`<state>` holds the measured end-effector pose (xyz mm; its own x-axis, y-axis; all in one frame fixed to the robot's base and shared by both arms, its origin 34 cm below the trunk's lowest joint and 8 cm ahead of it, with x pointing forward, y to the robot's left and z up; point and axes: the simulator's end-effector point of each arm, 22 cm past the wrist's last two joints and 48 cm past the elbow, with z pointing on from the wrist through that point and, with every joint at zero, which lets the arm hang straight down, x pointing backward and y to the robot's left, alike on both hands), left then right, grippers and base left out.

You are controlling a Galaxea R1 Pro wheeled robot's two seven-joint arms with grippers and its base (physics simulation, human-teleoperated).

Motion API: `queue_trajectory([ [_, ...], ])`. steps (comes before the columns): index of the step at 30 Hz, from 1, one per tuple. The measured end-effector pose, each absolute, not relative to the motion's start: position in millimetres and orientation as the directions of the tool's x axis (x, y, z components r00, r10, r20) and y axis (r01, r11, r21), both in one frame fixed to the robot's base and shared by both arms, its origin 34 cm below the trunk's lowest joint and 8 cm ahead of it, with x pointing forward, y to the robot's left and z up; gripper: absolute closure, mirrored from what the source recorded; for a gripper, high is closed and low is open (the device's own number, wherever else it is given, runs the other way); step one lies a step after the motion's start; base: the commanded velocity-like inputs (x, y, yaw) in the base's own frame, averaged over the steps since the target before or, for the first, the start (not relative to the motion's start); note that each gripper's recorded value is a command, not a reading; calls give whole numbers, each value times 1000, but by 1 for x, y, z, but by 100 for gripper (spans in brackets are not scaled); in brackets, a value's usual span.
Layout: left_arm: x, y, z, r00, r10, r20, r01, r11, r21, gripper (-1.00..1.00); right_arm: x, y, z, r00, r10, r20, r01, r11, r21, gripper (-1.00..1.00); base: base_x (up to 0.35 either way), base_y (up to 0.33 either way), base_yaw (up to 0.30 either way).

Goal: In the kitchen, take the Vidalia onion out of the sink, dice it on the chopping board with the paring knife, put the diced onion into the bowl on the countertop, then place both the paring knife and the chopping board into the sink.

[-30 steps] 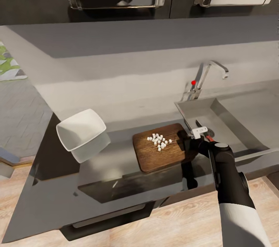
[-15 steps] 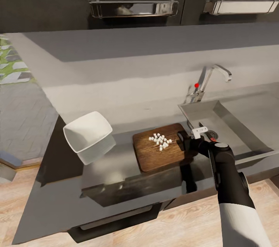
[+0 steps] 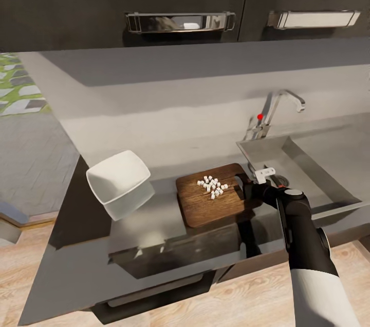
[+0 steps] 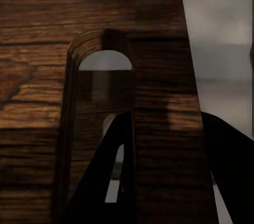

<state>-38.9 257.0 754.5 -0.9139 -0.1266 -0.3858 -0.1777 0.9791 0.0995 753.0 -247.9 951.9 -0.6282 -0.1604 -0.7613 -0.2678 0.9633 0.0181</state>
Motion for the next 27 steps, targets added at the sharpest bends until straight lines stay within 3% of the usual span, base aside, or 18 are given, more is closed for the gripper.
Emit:
queue_trajectory([
  [27,-28,257,748,-897,-127,-424,-182,979,92,-100,754,-250,978,-599,-163,-784,-263,965,1,100,0,0,0],
])
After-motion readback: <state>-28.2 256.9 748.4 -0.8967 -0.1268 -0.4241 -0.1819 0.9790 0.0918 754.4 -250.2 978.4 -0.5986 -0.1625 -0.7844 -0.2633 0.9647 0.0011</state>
